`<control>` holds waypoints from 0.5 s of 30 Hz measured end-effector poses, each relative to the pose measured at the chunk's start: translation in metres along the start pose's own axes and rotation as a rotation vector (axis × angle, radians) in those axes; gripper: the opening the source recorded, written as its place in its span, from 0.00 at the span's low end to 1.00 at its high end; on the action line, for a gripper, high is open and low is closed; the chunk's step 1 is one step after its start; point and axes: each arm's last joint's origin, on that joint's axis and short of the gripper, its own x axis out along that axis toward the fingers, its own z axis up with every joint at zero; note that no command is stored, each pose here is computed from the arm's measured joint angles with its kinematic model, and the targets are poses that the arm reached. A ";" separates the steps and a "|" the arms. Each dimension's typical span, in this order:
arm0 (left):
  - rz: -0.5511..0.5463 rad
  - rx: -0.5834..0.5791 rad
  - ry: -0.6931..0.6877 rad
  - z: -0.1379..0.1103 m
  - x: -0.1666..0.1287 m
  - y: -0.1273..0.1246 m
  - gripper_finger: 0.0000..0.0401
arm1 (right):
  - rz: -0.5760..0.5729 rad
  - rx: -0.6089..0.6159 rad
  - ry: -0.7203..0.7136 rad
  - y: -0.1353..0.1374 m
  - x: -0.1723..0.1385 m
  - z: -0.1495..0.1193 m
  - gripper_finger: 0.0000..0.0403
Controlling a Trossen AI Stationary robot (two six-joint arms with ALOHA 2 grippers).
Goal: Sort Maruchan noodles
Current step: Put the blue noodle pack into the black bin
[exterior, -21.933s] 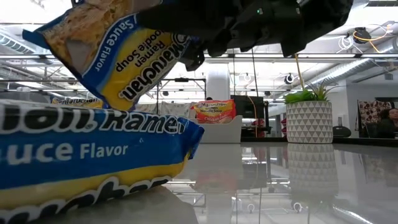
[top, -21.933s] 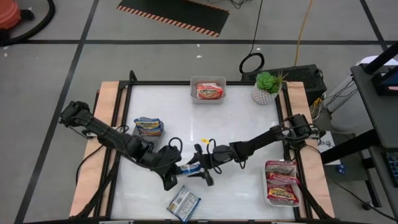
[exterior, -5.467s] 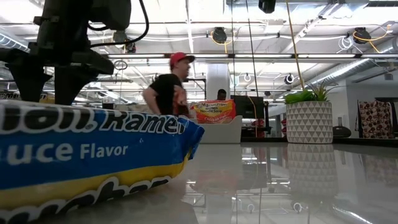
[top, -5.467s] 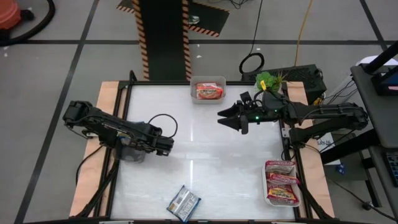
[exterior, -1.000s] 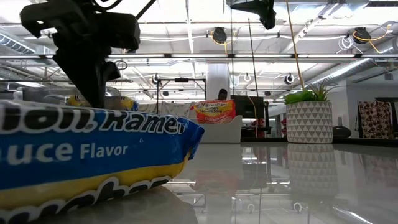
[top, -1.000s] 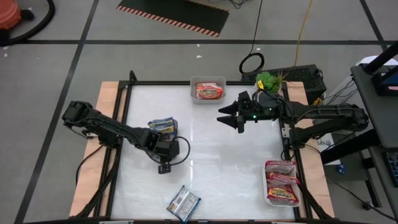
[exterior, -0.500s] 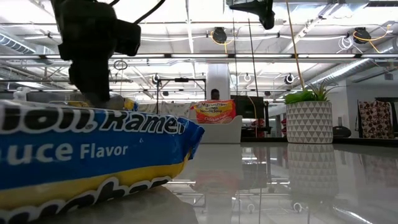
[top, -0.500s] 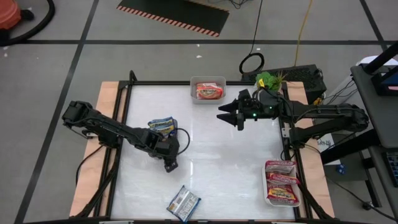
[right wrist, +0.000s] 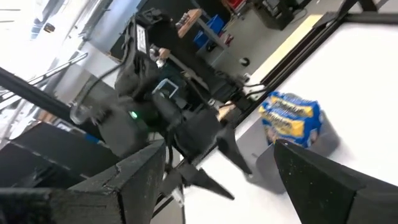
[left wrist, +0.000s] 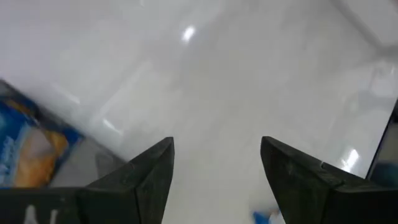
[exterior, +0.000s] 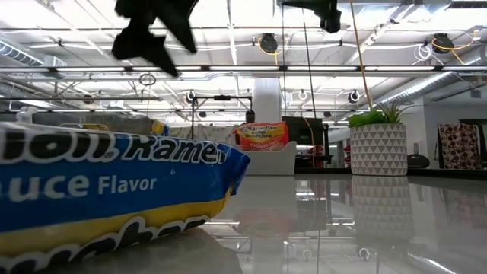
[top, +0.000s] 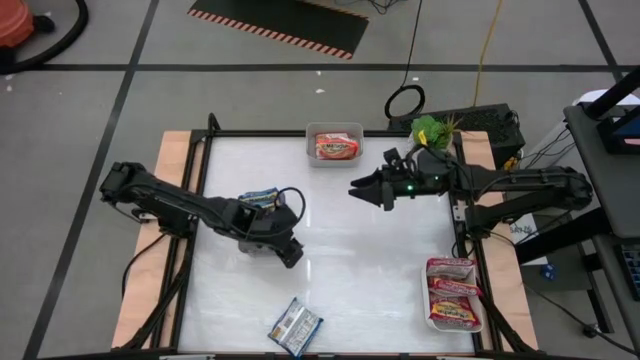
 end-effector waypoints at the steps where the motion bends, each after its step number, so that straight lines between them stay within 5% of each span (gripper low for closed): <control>1: 0.001 0.008 -0.027 0.002 -0.005 -0.004 0.61 | 0.005 0.008 0.005 0.001 0.000 -0.001 0.72; 15: -0.034 0.047 -0.123 -0.024 -0.035 -0.044 0.61 | 0.083 0.025 0.099 0.022 -0.001 -0.025 0.72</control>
